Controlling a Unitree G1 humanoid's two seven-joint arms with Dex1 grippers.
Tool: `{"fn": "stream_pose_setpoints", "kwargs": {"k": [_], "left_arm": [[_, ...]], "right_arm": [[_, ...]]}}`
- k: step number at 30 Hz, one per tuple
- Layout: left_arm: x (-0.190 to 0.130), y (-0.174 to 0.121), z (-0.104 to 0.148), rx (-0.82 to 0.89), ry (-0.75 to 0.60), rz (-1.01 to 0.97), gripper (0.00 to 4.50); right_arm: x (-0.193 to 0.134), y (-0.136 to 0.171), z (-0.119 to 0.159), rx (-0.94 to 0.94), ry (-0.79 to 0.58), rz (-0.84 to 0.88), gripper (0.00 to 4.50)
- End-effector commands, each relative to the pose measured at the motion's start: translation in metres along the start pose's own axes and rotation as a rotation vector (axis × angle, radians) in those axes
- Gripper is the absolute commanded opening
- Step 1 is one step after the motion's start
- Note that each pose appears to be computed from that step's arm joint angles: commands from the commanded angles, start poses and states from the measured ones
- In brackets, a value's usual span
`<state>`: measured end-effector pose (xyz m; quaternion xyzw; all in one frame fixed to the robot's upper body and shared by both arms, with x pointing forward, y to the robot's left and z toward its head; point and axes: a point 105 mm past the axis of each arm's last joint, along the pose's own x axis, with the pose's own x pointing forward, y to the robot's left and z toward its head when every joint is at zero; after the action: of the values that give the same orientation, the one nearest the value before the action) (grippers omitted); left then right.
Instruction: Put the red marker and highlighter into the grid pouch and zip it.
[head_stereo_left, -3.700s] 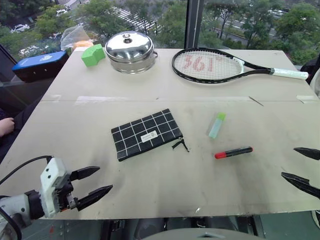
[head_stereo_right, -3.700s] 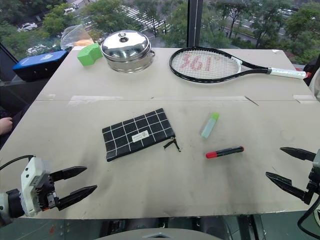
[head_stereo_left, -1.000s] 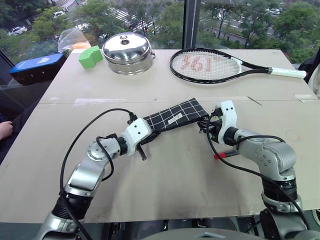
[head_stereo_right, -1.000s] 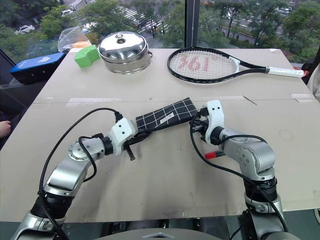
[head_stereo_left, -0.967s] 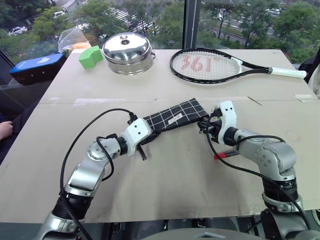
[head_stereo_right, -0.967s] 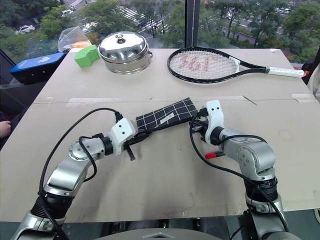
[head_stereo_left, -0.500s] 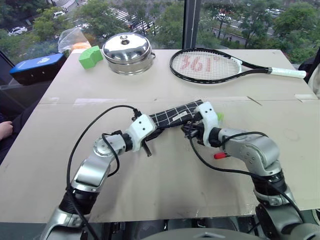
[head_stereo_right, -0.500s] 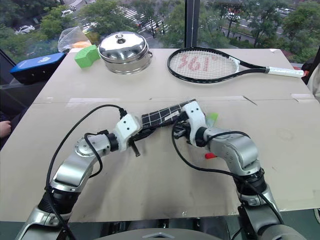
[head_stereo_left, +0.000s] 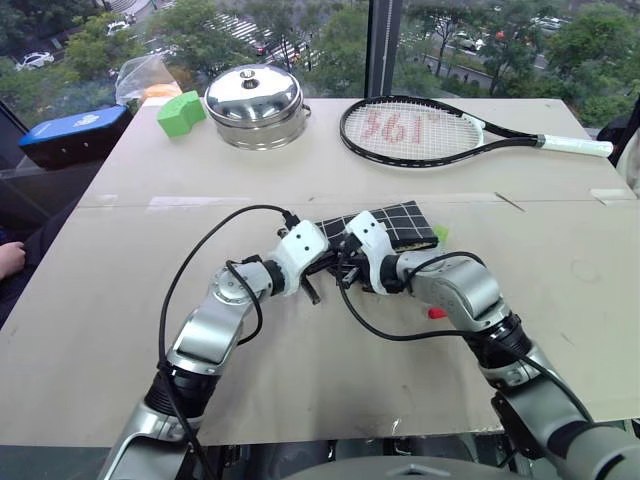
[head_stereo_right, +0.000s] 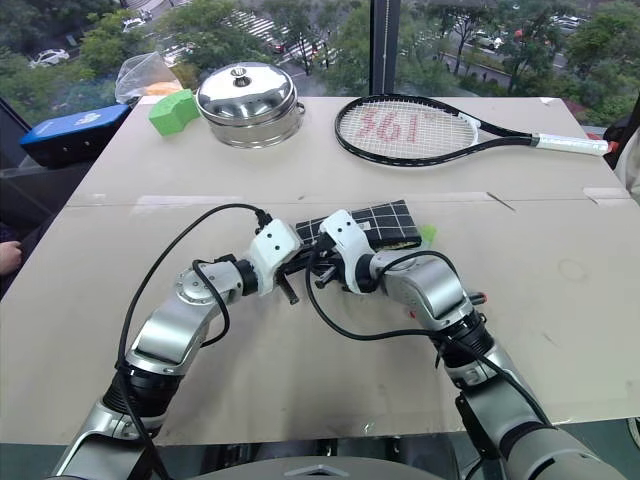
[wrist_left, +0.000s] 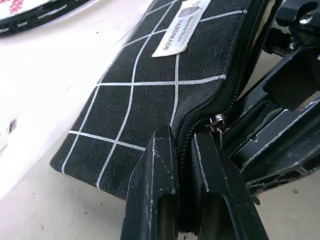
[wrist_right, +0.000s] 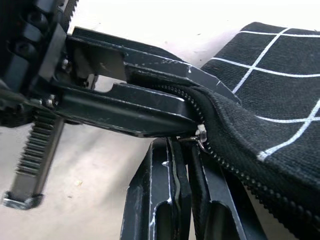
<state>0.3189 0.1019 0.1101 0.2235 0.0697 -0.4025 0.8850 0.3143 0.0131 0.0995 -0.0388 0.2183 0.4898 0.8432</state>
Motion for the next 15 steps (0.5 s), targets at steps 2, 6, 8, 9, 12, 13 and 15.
{"fn": "stream_pose_setpoints", "kwargs": {"k": [2,6,8,9,12,13,15], "left_arm": [[-0.007,0.008,0.016,0.031,-0.055,0.011,0.0],[-0.012,0.012,0.014,0.032,-0.05,0.015,0.0],[-0.014,0.013,0.014,0.031,-0.048,0.017,0.0],[-0.015,0.014,0.013,0.03,-0.047,0.017,0.0],[-0.016,0.013,0.013,0.031,-0.047,0.012,0.0],[-0.015,0.012,0.013,0.032,-0.047,0.009,0.0],[-0.015,0.011,0.014,0.033,-0.049,0.005,0.0]], "right_arm": [[-0.047,-0.002,0.006,-0.092,-0.094,-0.018,1.81],[-0.092,0.004,0.006,-0.057,-0.165,-0.022,1.55],[-0.106,-0.001,0.007,-0.001,-0.198,-0.074,0.87],[-0.11,-0.005,0.008,0.019,-0.212,-0.106,0.49],[-0.111,-0.018,0.014,0.091,-0.256,-0.198,0.03],[-0.109,-0.022,0.017,0.114,-0.271,-0.223,0.03],[-0.103,-0.029,0.022,0.165,-0.29,-0.255,0.03]]}}
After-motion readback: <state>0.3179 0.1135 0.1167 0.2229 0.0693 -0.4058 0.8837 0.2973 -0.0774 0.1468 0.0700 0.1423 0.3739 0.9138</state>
